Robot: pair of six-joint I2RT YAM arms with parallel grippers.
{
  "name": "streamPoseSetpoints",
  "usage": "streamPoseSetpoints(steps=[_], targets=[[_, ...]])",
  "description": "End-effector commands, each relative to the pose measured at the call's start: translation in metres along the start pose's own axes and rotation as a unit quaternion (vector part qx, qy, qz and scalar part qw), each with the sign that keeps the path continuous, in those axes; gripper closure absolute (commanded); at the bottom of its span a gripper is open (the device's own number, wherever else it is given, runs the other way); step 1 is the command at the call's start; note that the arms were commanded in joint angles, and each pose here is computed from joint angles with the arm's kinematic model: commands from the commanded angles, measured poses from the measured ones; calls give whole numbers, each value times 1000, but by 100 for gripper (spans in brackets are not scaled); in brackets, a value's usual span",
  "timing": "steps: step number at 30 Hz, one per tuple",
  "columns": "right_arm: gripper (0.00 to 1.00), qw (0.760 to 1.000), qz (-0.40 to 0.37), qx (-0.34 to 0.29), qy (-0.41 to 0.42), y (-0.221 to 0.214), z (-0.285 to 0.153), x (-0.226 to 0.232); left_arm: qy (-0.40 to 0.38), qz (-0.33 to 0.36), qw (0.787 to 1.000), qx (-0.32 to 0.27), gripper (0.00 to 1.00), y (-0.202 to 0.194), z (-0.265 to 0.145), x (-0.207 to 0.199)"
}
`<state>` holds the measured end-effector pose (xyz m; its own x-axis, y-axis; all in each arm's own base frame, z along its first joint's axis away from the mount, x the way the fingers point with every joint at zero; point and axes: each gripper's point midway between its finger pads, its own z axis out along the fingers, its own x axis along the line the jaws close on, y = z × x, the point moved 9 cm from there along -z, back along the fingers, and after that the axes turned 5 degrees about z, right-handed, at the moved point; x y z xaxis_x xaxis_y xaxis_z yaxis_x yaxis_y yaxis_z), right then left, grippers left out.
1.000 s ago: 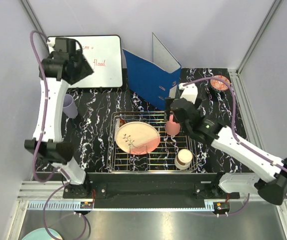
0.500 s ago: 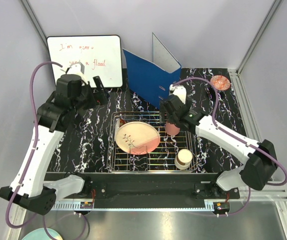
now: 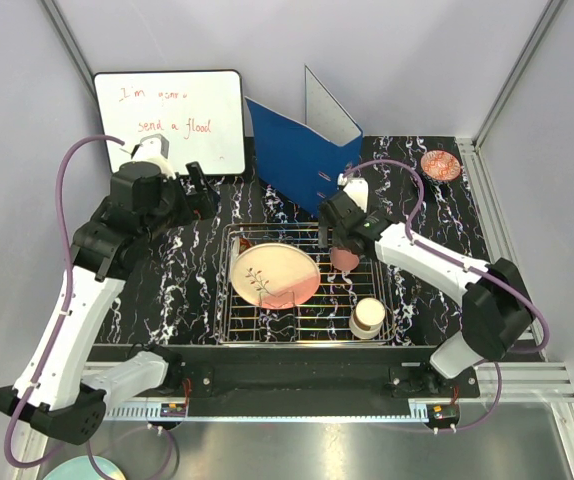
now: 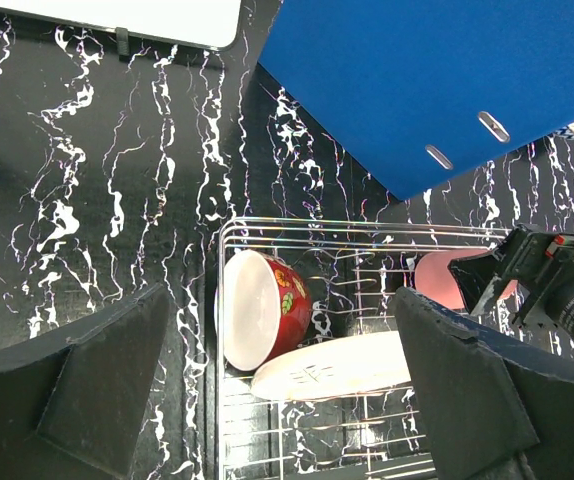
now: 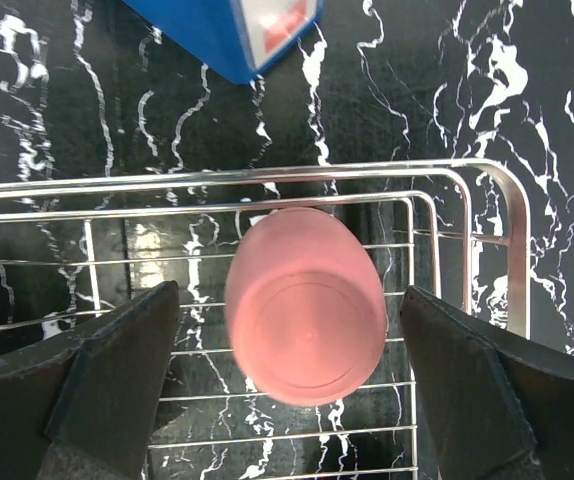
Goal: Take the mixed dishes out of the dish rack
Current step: Pick up the cup from the dish rack.
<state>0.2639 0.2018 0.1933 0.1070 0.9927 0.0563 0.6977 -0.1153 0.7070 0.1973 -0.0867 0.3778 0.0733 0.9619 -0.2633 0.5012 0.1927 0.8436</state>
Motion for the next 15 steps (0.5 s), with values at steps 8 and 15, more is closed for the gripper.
streamPoseSetpoints(steps=[8,15], targets=[[57,999,37,3,13,-11,0,-7,-7,4,1000,-21,1,6,5,-4],[100,995,71,-62,44,17,-38,-17,-1,4,1000,-22,1,8,8,-4]])
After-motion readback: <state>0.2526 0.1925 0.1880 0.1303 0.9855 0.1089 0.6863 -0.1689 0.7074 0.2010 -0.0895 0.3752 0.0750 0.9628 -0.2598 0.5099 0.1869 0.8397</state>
